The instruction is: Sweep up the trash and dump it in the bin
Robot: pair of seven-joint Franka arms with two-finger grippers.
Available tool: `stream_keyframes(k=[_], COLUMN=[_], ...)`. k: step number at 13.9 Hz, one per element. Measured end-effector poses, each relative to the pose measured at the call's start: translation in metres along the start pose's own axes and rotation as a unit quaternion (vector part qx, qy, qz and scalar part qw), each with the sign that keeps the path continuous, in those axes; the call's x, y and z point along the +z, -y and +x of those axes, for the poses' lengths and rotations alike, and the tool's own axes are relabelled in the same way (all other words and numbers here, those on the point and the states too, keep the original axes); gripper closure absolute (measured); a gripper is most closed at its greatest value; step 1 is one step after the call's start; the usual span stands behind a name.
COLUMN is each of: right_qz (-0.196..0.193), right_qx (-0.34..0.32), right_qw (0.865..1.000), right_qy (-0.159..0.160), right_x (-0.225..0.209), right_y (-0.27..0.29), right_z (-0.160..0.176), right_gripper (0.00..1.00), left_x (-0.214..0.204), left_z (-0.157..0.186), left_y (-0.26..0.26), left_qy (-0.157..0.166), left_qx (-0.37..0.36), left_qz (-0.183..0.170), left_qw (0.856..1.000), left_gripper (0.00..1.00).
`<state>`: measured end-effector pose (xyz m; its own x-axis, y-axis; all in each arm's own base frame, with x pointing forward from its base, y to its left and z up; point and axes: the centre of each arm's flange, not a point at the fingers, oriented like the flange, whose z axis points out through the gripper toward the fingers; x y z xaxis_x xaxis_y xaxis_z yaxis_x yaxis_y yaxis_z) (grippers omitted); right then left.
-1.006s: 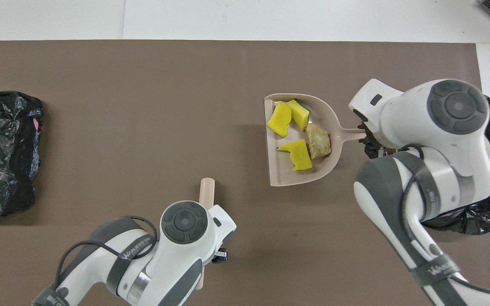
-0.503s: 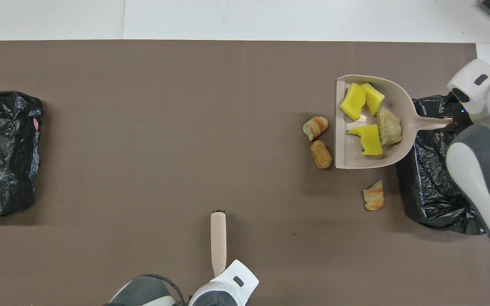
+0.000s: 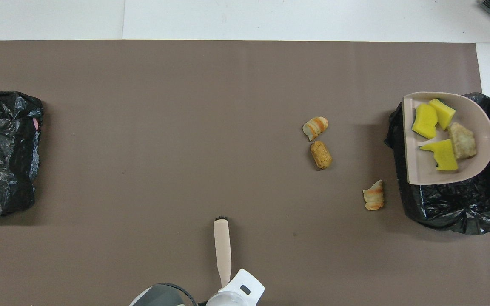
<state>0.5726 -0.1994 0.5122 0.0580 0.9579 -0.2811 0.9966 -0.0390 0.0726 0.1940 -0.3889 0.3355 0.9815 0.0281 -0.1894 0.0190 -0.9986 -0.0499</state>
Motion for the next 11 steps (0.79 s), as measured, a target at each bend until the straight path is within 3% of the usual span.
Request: stream_keyframes(k=[4, 5, 8, 11], right_qz=[0.032, 0.038, 0.054, 0.035], right_qx=[-0.011, -0.016, -0.009, 0.015], right_qw=[0.997, 0.995, 0.984, 0.968], right_qy=[0.073, 0.089, 0.167, 0.25], right_x=[-0.001, -0.001, -0.001, -0.008], right_y=[0.015, 0.017, 0.027, 0.036], right_z=[-0.035, -0.037, -0.037, -0.007], right_gripper=[0.69, 0.69, 0.69, 0.69], left_x=[0.007, 0.005, -0.007, -0.039], left_z=[0.005, 0.007, 0.023, 0.076], left_y=[-0.005, -0.005, -0.002, 0.022], left_qy=[0.005, 0.006, 0.005, 0.013], left_qx=[-0.003, -0.003, 0.007, 0.029], left_qz=[0.007, 0.006, -0.004, -0.011], left_qw=[1.0, 1.0, 1.0, 0.999], left_gripper=[0.74, 0.68, 0.33, 0.01])
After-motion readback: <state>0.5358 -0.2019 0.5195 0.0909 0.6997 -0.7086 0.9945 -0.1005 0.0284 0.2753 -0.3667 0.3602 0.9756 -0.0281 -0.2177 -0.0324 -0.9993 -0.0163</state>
